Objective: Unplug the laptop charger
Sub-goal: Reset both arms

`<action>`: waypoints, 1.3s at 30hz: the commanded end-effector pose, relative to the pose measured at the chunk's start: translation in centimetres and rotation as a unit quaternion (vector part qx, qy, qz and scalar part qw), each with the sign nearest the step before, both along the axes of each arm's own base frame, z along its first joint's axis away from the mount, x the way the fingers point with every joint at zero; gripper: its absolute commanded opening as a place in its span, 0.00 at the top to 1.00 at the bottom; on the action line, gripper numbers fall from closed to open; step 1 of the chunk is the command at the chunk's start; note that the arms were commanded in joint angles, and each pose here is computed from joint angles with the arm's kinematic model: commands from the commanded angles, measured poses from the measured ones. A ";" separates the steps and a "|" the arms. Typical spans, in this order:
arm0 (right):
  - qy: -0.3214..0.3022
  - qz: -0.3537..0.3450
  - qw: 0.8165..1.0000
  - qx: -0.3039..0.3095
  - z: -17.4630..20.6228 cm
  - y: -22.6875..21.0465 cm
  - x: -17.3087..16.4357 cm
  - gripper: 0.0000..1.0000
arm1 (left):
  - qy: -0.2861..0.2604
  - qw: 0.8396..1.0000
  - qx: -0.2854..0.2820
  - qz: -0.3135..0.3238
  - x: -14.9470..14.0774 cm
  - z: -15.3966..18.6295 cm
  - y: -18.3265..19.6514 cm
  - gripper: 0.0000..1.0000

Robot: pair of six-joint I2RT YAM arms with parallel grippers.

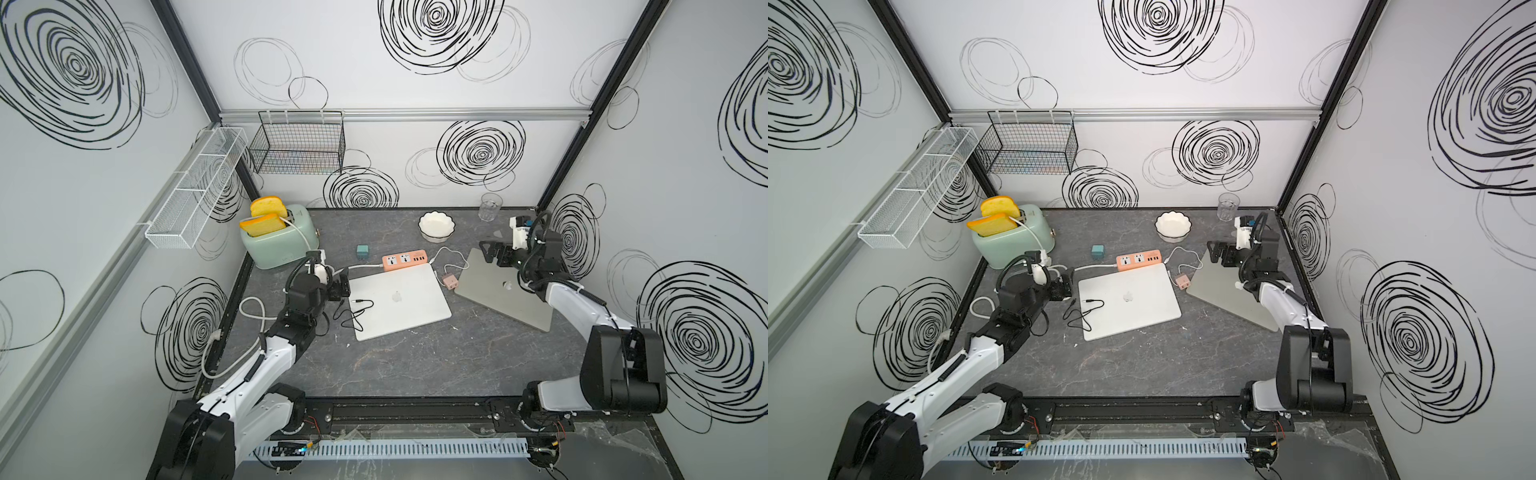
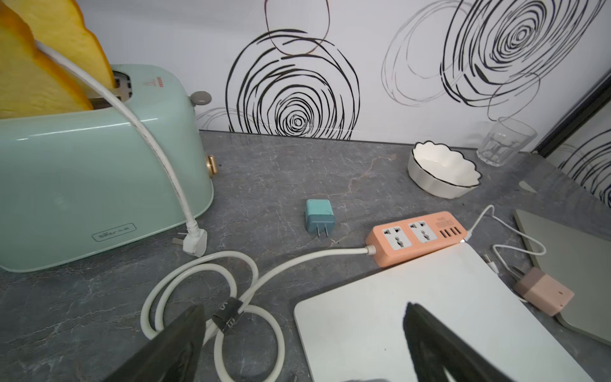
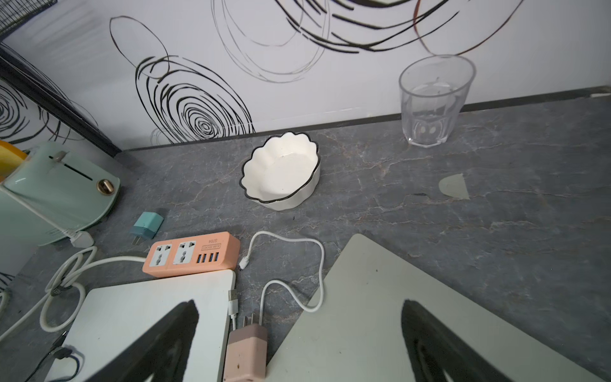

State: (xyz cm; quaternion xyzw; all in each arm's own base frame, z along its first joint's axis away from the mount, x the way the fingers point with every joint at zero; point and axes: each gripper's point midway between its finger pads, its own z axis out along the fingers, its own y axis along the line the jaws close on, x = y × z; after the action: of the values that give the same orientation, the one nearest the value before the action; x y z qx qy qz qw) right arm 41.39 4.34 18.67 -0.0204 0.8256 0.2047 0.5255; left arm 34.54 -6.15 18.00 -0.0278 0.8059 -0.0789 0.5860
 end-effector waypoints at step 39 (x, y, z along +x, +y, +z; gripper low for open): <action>-0.145 -0.121 0.973 -0.132 -6.5 -3.8 -4.0 0.01 | -0.121 0.987 0.082 0.065 2.5 -3.4 5.8 0.03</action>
State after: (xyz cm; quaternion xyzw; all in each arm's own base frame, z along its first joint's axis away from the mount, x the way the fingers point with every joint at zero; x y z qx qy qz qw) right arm 36.85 0.93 10.52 -0.0192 0.7757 0.0366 0.6297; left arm 36.57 -0.48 11.88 -0.0229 0.7633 0.0148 0.6455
